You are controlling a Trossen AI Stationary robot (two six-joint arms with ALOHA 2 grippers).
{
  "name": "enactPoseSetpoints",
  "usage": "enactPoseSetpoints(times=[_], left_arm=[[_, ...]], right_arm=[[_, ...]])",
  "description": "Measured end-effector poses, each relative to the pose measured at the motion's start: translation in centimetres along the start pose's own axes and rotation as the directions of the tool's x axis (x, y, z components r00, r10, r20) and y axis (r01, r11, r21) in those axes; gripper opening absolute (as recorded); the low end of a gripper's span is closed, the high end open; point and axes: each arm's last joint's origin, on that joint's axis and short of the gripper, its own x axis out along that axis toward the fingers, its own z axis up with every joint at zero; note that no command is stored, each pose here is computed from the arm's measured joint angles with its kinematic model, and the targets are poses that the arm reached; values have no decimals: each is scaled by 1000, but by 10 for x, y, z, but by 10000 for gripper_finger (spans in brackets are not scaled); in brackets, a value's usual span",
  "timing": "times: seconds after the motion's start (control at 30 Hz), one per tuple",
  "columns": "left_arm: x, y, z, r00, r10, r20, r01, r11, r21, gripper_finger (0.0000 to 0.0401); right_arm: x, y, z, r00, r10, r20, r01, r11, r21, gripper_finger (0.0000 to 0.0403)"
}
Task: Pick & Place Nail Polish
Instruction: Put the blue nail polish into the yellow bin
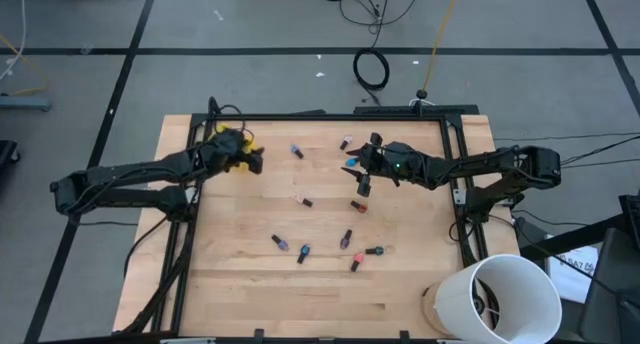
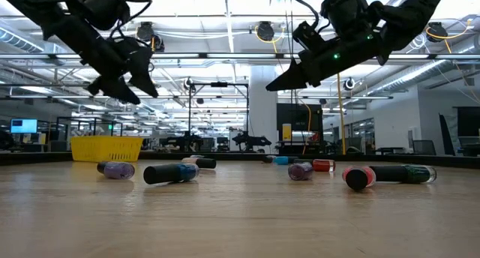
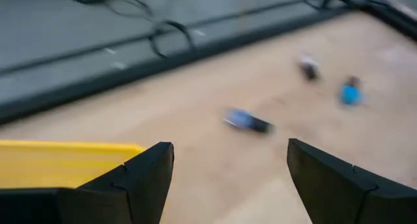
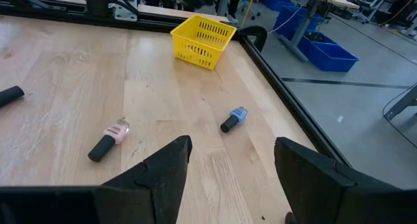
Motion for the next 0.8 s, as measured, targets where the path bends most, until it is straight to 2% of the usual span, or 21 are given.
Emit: enactPoseSetpoints(times=[0.07,0.13,0.27,0.33,0.43,0.6,0.73,0.8], left_arm=[[0,-5,-4,998,-43,-37,43,999,-15,294],[5,-9,-12,995,-32,-90,31,999,-13,294],[11,-10,-27,983,126,-135,-134,990,-51,286],[15,-11,-33,974,155,-165,-166,985,-55,266],[24,-16,-39,969,139,-203,-153,987,-54,218],[34,-24,-50,958,93,-271,-113,992,-60,112],[33,-29,-62,939,110,-327,-132,990,-47,23],[31,-30,-66,933,139,-333,-163,985,-47,9]], right_arm=[[0,0,0,1000,0,0,0,1000,0,215],[0,0,0,1000,0,0,0,1000,-1,215],[0,0,0,1000,0,0,0,1000,0,215],[0,0,0,1000,0,0,0,1000,0,215],[0,0,0,1000,0,0,0,1000,0,215],[0,0,0,1000,0,0,0,1000,0,215],[0,0,0,1000,0,0,0,1000,0,215],[0,0,0,1000,1,-1,-1,1000,0,215]])
